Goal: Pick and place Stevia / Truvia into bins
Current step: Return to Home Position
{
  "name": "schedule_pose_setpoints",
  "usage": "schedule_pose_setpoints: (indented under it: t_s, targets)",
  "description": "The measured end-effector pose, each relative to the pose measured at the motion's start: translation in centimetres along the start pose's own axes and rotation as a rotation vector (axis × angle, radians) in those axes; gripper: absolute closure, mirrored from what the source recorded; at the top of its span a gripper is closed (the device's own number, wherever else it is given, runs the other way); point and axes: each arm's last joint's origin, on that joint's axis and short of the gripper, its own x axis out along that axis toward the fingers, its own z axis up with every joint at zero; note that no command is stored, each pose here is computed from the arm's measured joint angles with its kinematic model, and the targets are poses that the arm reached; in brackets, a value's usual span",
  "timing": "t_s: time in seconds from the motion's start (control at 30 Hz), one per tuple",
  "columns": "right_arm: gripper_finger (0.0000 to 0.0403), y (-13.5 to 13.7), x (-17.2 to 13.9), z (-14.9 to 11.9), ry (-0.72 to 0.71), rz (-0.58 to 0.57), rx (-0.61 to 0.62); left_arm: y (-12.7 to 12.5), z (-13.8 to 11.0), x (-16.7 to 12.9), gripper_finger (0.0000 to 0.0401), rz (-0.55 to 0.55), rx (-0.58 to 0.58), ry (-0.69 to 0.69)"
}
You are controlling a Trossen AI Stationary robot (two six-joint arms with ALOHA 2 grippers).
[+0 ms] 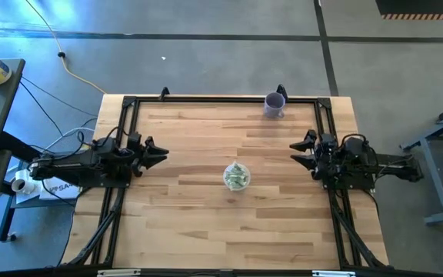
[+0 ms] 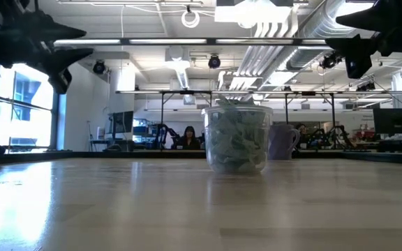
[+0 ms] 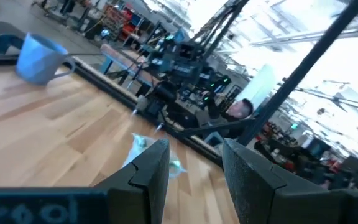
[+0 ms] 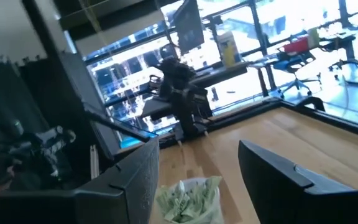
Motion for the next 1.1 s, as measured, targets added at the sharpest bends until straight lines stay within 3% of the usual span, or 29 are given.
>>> schedule_pose_setpoints:
  t_s: [0.27, 0.43, 0.73, 1.1]
  targets:
    - [0.0191, 0.1, 0.0, -0.2, 0.036, 0.062, -0.103, 0.7, -0.2, 0.0, 0.0219, 0.169, -0.031, -0.055]
    - [0.0193, 0.2, 0.0, -0.2, 0.041, 0.084, -0.16, 0.8, -0.2, -0.1, 0.0219, 0.192, -0.023, -0.056]
    - [0.0191, -0.8, -0.1, -1.4, 0.131, -0.12, -0.165, 0.9, -0.3, -0.1, 0.0219, 0.2, -0.022, -0.044]
    - [0.0193, -1.1, -0.3, -2.2, 0.227, -0.156, -0.171, 0.9, -0.3, -0.1, 0.0219, 0.2, -0.022, -0.044]
